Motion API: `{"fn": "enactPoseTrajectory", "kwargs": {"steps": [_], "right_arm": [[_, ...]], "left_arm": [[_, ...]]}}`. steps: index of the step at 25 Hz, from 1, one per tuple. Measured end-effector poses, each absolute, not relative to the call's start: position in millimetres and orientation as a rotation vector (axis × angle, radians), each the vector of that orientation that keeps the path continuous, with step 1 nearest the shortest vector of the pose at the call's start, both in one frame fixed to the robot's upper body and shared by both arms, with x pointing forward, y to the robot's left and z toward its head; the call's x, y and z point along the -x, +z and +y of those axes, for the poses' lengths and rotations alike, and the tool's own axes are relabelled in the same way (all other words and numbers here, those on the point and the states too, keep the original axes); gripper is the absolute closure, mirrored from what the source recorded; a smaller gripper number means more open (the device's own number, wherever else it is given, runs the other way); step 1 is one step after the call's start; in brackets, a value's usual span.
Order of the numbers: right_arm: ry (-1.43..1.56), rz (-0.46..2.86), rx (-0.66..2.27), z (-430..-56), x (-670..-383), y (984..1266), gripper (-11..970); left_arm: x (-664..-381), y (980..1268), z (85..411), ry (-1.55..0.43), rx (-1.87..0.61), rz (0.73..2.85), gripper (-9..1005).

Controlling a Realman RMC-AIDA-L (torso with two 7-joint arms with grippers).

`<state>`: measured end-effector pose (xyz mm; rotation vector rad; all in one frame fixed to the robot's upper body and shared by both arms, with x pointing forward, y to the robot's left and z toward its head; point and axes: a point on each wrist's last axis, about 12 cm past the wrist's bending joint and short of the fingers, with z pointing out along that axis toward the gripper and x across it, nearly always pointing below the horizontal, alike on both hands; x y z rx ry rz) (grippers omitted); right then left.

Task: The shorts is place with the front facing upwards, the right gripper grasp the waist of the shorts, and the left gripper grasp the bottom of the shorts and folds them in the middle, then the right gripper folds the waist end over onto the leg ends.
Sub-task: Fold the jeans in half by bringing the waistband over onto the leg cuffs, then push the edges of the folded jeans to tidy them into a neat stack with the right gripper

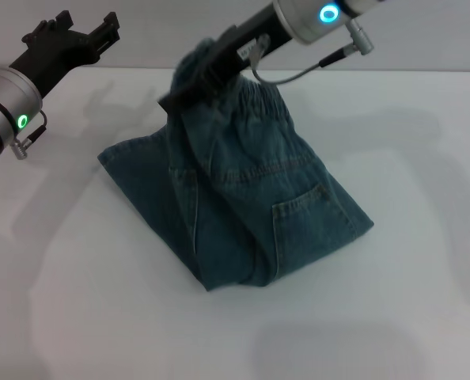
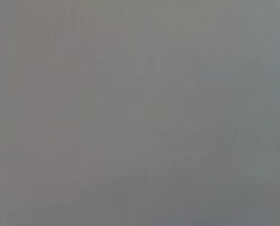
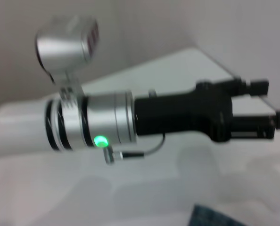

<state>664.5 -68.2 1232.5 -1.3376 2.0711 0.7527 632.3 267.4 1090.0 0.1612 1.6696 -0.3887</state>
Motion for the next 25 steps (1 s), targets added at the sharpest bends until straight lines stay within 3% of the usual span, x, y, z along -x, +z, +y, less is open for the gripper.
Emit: {"fn": "enactPoseTrajectory", "kwargs": {"steps": [12, 25], "right_arm": [[0.501, 2.038, 1.535, -52.8, -663.0, 1206.8, 389], [0.578, 1.952, 1.655, -41.5, -651.2, 1207.4, 390]], "left_arm": [[-629.4, 1084.5, 265.1, -0.402, -0.156, 1.674, 168], [-629.1, 1082.2, 263.7, -0.411, -0.149, 1.680, 168]]}}
